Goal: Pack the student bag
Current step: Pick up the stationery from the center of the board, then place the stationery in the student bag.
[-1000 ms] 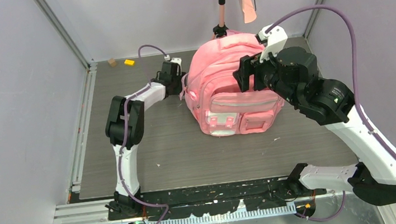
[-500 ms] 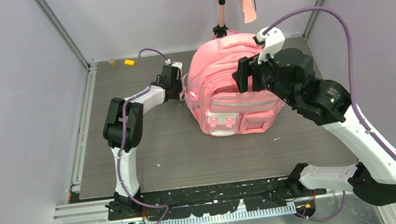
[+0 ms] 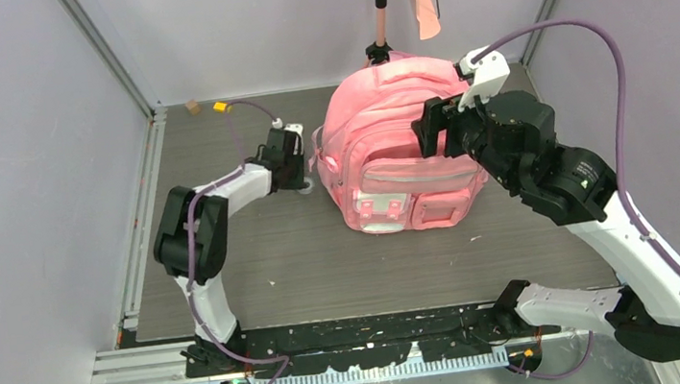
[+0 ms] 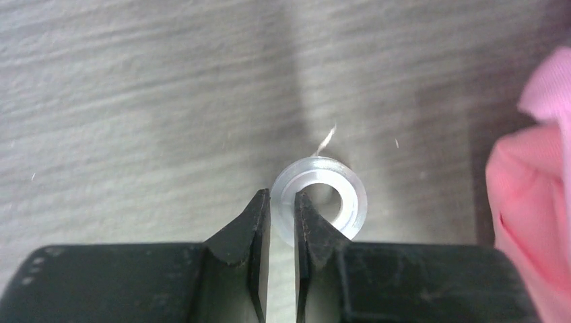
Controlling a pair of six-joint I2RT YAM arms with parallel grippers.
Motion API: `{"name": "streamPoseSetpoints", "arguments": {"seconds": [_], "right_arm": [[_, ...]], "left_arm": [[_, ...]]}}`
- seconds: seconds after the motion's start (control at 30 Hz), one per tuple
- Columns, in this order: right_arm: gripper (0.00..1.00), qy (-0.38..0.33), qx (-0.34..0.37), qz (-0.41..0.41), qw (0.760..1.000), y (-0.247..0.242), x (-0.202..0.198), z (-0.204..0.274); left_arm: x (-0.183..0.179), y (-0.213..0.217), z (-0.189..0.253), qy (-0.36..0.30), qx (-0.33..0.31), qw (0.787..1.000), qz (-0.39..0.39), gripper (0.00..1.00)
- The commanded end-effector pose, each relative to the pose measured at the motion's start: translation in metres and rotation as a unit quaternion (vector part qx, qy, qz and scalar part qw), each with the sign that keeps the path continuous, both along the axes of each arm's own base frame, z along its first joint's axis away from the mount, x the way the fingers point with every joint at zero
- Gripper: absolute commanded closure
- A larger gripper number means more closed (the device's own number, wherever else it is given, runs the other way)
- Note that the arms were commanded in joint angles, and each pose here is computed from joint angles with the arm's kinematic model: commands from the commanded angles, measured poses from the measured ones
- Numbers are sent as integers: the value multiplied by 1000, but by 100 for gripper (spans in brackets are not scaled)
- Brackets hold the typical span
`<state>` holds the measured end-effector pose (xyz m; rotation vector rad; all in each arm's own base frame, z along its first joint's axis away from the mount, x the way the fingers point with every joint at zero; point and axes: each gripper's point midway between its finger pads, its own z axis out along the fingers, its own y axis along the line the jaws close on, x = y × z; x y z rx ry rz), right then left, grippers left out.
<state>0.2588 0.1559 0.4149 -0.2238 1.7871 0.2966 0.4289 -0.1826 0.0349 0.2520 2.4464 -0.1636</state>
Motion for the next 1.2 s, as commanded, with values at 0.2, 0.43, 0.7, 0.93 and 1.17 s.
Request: {"name": "streamPoseSetpoints", "arguments": {"seconds": [0.2,0.43,0.7,0.93,1.17], "right_arm": [[23,-71,-11,-159,985,-58,15,29],[16,-93,9,-245,965,-105,17,51],[14,-27,41,-278,959,-155,50,32],[13,6,100,-312,945,-190,63,8],[13,0,123,-303,945,-186,53,7]], "left_arm": [[-42,17,107,-108,-61,992,15,100],[-87,-5,207,-160,-68,984,-44,100],[-140,-61,337,-267,-120,946,-137,100],[-178,-126,409,-363,-149,893,-222,100],[-178,-185,409,-428,-157,858,-236,100]]}}
